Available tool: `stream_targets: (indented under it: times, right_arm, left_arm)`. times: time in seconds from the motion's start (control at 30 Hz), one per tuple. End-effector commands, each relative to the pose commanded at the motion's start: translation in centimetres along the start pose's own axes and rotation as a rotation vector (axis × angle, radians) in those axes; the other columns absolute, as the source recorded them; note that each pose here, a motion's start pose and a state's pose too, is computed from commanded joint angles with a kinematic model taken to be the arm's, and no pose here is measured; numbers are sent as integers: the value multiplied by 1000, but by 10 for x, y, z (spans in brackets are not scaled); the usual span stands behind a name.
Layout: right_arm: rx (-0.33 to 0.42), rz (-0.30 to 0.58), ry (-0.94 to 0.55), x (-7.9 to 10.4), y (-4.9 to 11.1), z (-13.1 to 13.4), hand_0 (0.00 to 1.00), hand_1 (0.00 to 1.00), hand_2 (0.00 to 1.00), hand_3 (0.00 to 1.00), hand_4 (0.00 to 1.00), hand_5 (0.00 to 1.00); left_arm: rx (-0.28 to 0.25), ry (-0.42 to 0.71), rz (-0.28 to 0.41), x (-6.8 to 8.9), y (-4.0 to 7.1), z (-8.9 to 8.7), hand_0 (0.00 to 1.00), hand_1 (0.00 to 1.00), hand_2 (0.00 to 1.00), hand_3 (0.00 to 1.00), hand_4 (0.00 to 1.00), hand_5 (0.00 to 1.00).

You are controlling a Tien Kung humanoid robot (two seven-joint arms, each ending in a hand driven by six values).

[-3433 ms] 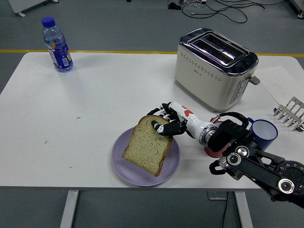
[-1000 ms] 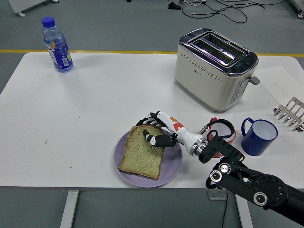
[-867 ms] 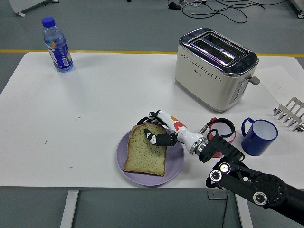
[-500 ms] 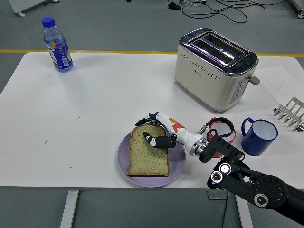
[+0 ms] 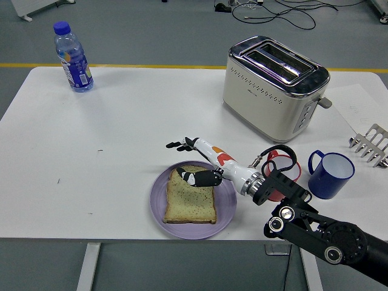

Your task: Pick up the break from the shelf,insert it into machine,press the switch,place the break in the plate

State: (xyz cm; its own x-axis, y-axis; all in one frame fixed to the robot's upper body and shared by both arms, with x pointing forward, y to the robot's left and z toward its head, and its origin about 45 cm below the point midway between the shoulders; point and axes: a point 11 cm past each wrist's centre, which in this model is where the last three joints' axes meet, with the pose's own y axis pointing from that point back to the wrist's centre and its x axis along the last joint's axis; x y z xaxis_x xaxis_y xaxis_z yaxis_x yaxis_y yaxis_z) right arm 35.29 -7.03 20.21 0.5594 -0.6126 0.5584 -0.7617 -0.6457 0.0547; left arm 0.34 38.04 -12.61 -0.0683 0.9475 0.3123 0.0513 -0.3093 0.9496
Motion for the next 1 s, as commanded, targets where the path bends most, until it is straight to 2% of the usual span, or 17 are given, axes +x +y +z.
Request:
stream_targets:
  times: [0.03,0.23,0.4,0.43,0.57,0.6,0.63,0.73,0.8,0.83,1.0]
  right_arm:
    - [3,1,1,0,0,-1,902,847,884,843,651,2]
    - [87,48,-23,11,0,-19,906,850,881,848,662,2]
    - [215,98,-62,33,1,-52,906,850,881,848,662,2]
    - [238,105,-77,38,2,-57,887,825,853,823,658,2]
    - [342,134,-199,59,9,-82,887,825,853,823,658,2]
    - [360,138,-236,64,11,-87,887,825,853,823,658,2]
    - [370,142,-281,69,12,-90,816,770,788,755,602,55]
    - [404,156,-403,89,19,-99,816,770,788,755,602,55]
    - [412,167,-483,101,22,-102,816,770,788,755,602,55]
    - [407,168,-526,107,24,-102,752,703,722,662,544,94]
    - [402,193,-727,142,37,-97,752,703,722,662,544,94]
  left_arm:
    - [0,0,0,0,0,0,680,666,696,812,515,998]
    - [-2,3,-1,0,0,1,678,666,696,812,515,998]
    - [-5,3,-2,0,0,3,678,666,696,812,515,998]
    - [-5,3,-2,-1,0,3,679,665,695,812,516,998]
    - [-6,5,-2,-1,0,3,679,665,695,812,516,998]
    - [-6,5,-2,-1,0,3,679,665,695,812,516,998]
    - [-6,5,-2,-1,0,3,679,665,694,811,515,998]
    - [-5,5,-3,-1,0,3,679,665,694,811,515,998]
    - [-4,5,-3,-1,0,3,679,665,694,811,515,998]
    - [-5,5,-3,-1,0,3,677,665,694,811,517,998]
    - [-6,6,-2,-1,0,4,677,665,694,811,517,998]
